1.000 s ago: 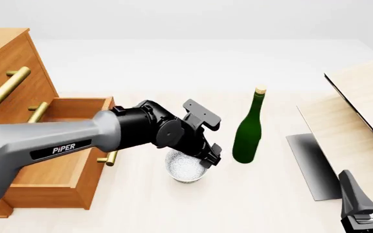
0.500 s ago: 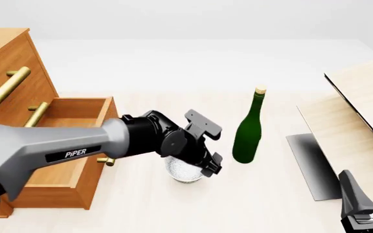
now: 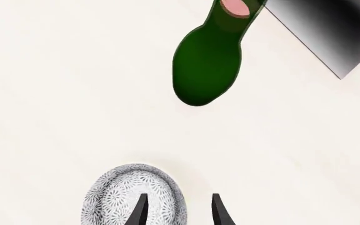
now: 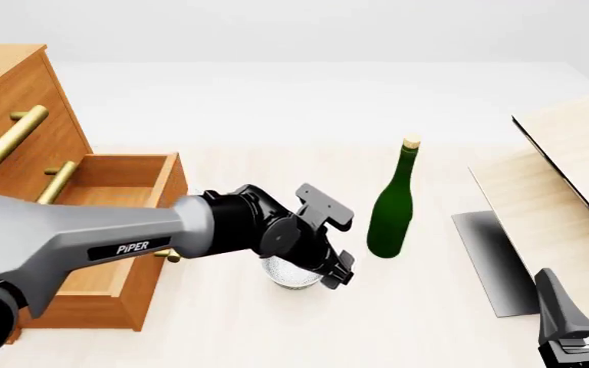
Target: Put the bowl in the bottom drawer of the cabinet.
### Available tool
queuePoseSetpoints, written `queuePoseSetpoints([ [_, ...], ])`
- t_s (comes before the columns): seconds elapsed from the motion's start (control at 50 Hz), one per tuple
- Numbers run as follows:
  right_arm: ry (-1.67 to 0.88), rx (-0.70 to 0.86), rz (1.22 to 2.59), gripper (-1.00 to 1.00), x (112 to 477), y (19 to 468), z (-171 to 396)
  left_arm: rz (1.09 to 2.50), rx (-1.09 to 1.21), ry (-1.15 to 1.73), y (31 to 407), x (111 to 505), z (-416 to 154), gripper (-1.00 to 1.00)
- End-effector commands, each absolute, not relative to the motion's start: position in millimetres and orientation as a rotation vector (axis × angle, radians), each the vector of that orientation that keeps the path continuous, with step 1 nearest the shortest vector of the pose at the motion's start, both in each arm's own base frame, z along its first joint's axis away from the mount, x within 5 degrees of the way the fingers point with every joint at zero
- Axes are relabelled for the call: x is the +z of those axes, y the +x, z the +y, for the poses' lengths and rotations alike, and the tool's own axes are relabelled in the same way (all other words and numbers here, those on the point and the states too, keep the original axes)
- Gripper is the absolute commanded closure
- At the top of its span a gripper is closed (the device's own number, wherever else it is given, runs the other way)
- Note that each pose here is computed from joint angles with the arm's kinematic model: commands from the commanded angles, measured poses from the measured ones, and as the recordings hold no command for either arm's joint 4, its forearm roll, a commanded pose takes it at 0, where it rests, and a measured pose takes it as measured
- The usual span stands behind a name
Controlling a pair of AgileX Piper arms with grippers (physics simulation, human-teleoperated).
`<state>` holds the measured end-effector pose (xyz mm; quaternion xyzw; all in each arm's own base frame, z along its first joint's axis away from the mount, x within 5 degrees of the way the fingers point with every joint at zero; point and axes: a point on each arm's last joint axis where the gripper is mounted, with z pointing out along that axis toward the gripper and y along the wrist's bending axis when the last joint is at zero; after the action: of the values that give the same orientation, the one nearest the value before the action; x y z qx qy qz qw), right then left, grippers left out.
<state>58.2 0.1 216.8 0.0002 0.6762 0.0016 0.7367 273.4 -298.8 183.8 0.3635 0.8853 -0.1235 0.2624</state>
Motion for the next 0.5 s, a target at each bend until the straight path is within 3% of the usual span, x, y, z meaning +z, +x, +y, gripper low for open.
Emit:
queuePoseSetpoints([
  [0.02, 0.0, 0.003, 1.485, -1.0, 216.8, 58.2, 0.1, 2.408, -0.331, 0.984, 273.9, 177.6, -299.9, -1.0],
  [0.5, 0.001, 0.004, 1.485, -1.0, 216.8, 58.2, 0.1, 2.453, -0.322, 0.965, 271.6, 161.6, -297.1, -1.0],
])
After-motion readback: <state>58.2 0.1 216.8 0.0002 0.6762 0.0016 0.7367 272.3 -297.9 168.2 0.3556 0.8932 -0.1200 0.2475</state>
